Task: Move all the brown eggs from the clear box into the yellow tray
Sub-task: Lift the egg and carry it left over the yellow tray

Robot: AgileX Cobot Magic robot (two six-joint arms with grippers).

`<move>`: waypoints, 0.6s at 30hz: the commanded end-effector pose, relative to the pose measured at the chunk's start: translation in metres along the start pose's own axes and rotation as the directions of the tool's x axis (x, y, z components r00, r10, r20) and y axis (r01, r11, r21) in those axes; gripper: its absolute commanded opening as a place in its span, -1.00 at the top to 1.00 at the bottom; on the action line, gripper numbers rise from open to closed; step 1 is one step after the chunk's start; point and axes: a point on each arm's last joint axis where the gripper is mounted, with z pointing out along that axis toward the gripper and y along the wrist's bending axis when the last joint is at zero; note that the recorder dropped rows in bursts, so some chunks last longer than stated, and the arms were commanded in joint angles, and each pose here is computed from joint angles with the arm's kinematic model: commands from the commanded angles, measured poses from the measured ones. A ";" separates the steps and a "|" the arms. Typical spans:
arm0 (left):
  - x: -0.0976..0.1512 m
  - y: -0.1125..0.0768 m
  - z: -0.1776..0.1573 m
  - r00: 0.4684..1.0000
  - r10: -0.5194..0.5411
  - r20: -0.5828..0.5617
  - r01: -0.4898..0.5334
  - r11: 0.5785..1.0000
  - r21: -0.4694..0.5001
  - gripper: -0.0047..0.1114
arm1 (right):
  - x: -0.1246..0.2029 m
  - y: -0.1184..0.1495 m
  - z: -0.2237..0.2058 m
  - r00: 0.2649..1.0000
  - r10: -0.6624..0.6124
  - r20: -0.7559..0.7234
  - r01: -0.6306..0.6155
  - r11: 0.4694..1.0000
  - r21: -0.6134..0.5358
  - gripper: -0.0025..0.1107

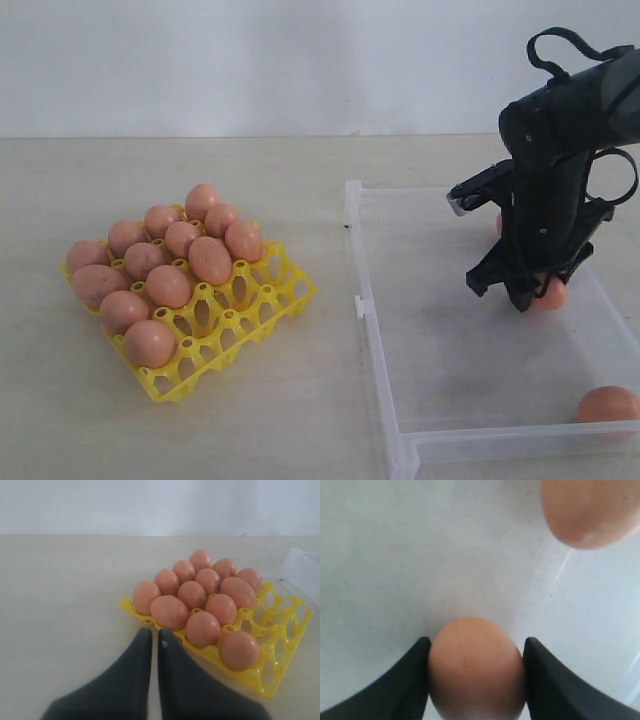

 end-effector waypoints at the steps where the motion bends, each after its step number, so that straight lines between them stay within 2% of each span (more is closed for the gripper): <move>1: 0.000 0.000 0.000 1.000 -0.003 0.004 0.003 1.000 0.006 0.85 | 0.002 0.006 0.000 0.997 0.071 -0.024 -0.073 0.995 -0.075 0.93; 3: 0.000 0.000 0.000 1.000 -0.003 0.004 0.003 1.000 0.006 0.85 | -0.002 0.011 -0.007 0.990 0.135 0.032 -0.129 0.981 -0.146 0.93; 6: 0.000 0.000 0.000 1.000 -0.003 0.004 0.003 1.000 0.006 0.85 | -0.012 0.015 -0.041 0.939 0.278 0.202 -0.209 0.929 -0.306 0.93; 7: 0.000 0.000 0.000 1.000 -0.003 0.004 0.003 1.000 0.006 0.85 | -0.015 0.015 -0.063 0.894 0.347 0.283 -0.228 0.897 -0.378 0.93; 10: 0.000 0.000 0.000 1.000 -0.003 0.004 0.003 1.000 0.006 0.85 | -0.015 0.011 -0.109 0.779 0.450 0.436 -0.220 0.848 -0.481 0.93; 11: 0.000 0.000 0.000 1.000 -0.003 0.004 0.003 1.000 0.006 0.85 | -0.010 0.013 -0.135 0.698 0.486 0.527 -0.199 0.838 -0.508 0.93; 12: 0.000 0.000 0.000 1.000 -0.003 0.004 0.003 1.000 0.006 0.85 | -0.006 0.013 -0.148 0.652 0.486 0.582 -0.183 0.846 -0.501 0.93; 13: 0.000 0.000 0.000 1.000 -0.003 0.004 0.003 1.000 0.006 0.85 | 0.005 0.023 -0.170 0.555 0.456 0.696 -0.128 0.873 -0.470 0.93; 14: 0.000 0.000 0.000 1.000 -0.003 0.004 0.003 1.000 0.006 0.85 | 0.010 0.029 -0.180 0.504 0.433 0.748 -0.097 0.888 -0.449 0.93; 18: 0.000 0.000 0.000 1.000 -0.003 0.004 0.003 1.000 0.006 0.85 | 0.041 0.064 -0.209 0.292 0.352 0.889 0.014 0.928 -0.372 0.93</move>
